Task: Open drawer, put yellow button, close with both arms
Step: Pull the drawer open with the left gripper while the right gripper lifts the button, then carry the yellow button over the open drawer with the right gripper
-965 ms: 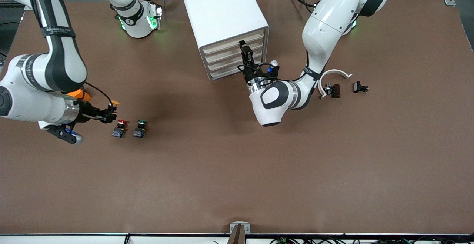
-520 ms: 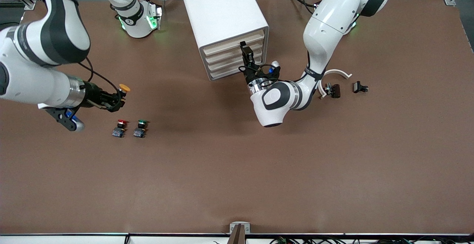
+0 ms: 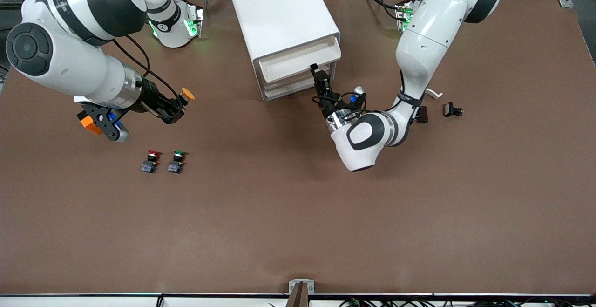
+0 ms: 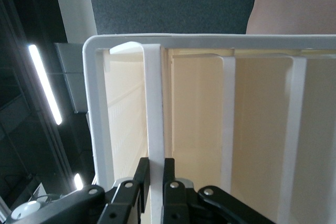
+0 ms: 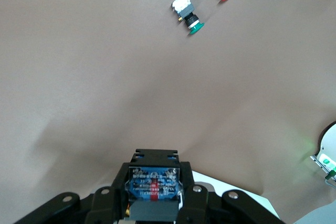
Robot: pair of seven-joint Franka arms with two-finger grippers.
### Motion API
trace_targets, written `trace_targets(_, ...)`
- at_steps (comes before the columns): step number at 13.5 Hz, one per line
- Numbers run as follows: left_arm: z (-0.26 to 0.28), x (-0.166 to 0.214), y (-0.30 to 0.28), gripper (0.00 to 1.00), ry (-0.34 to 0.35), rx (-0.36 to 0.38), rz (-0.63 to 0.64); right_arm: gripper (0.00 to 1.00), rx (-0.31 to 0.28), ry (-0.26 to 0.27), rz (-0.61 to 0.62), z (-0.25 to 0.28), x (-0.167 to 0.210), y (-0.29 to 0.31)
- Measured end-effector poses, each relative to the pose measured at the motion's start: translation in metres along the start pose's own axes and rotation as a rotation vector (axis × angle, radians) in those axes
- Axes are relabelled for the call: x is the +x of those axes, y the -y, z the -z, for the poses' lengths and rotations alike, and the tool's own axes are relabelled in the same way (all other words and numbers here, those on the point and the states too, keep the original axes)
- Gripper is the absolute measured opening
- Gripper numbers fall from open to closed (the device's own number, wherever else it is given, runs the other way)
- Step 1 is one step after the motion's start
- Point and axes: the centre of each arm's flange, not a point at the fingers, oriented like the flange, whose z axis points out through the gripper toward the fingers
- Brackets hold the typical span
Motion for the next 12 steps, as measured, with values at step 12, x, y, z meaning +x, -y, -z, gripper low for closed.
trace_targets(12,0.079,0.035,0.01,0.14,0.134,-0.055,-0.012,0.41,0.079,-0.045,-0.198,-0.043,-0.141,0.077)
